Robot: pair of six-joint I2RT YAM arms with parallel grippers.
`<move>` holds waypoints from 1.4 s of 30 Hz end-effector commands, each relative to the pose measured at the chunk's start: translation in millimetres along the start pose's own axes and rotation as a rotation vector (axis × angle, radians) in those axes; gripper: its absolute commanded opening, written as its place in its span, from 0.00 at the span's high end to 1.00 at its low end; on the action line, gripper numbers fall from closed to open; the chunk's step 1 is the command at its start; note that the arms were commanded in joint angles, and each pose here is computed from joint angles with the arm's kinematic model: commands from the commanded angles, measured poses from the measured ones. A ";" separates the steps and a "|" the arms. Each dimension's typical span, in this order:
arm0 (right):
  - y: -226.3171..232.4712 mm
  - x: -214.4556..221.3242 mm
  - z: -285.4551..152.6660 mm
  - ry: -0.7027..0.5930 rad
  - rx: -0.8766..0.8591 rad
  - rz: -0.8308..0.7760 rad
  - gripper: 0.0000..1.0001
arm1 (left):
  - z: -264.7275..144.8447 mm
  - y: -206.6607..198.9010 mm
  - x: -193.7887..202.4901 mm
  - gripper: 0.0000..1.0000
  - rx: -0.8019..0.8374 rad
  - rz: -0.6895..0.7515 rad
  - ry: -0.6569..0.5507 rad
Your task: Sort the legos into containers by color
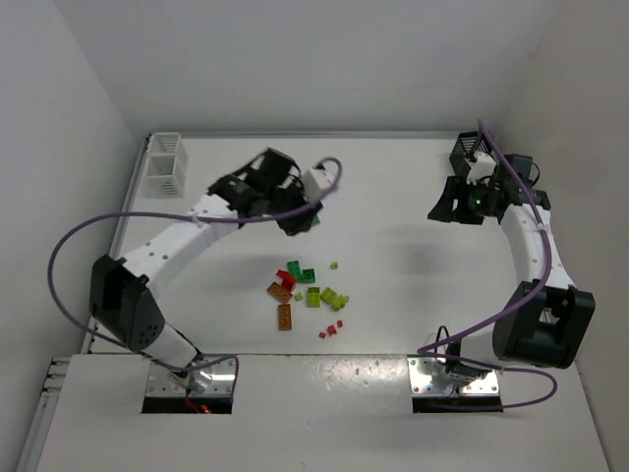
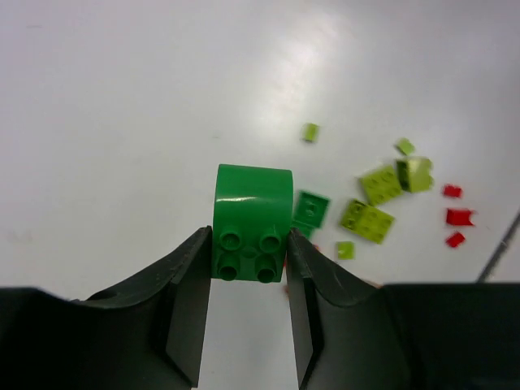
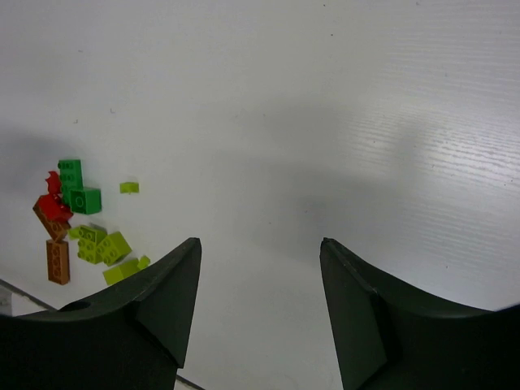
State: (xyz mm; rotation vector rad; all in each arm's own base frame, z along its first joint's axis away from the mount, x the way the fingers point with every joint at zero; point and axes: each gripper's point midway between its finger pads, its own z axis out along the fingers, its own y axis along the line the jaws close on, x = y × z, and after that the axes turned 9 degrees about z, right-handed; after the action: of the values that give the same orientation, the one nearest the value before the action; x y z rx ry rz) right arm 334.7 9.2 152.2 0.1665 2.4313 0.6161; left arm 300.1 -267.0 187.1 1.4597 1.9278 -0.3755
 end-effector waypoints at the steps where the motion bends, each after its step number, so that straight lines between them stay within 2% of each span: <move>1: 10.3 -12.4 -4.3 -0.041 -0.037 -0.037 0.40 | -55.4 49.8 -7.0 0.90 -0.094 -0.148 -0.121; 2: 12.6 -15.7 -5.6 -0.048 -0.047 -0.053 0.41 | -72.5 78.9 11.8 0.90 -0.161 -0.213 -0.124; 5: 15.4 -18.1 -4.1 -0.046 -0.052 -0.061 0.42 | -110.6 127.3 29.4 0.90 -0.267 -0.304 -0.172; 6: 18.2 -15.1 -3.2 -0.034 -0.057 -0.062 0.42 | -137.9 159.8 48.3 0.90 -0.357 -0.359 -0.182; 8: 17.9 -15.9 0.3 -0.026 -0.050 -0.076 0.43 | -156.5 184.8 69.8 0.91 -0.392 -0.425 -0.189; 9: 17.2 -13.9 4.1 -0.014 -0.044 -0.077 0.43 | -171.0 212.7 94.3 0.91 -0.449 -0.494 -0.174; 16: 28.9 -7.3 17.1 0.036 -0.062 -0.121 0.43 | -200.5 299.5 207.6 0.92 -0.626 -0.707 -0.061; 17: 25.5 -6.4 19.4 0.043 -0.053 -0.127 0.43 | -192.3 312.0 224.1 0.92 -0.642 -0.738 -0.026; 24: 39.9 -1.7 30.3 0.091 -0.075 -0.180 0.43 | -177.4 348.4 284.1 0.91 -0.732 -0.799 0.111; 28: 47.4 4.1 36.1 0.114 -0.083 -0.200 0.43 | -173.6 364.7 298.8 0.91 -0.772 -0.809 0.139; 37: 54.6 8.9 40.1 0.128 -0.074 -0.230 0.43 | -160.5 381.1 307.3 0.90 -0.793 -0.800 0.167; 42: 59.1 15.5 43.7 0.153 -0.084 -0.247 0.43 | -151.0 376.5 307.6 0.79 -0.772 -0.803 0.176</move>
State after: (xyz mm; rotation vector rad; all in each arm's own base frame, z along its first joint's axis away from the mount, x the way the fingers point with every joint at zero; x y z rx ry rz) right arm 337.7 76.3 129.0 -0.1567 2.5529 0.6504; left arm 548.6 174.8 148.1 0.2031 2.3811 0.1581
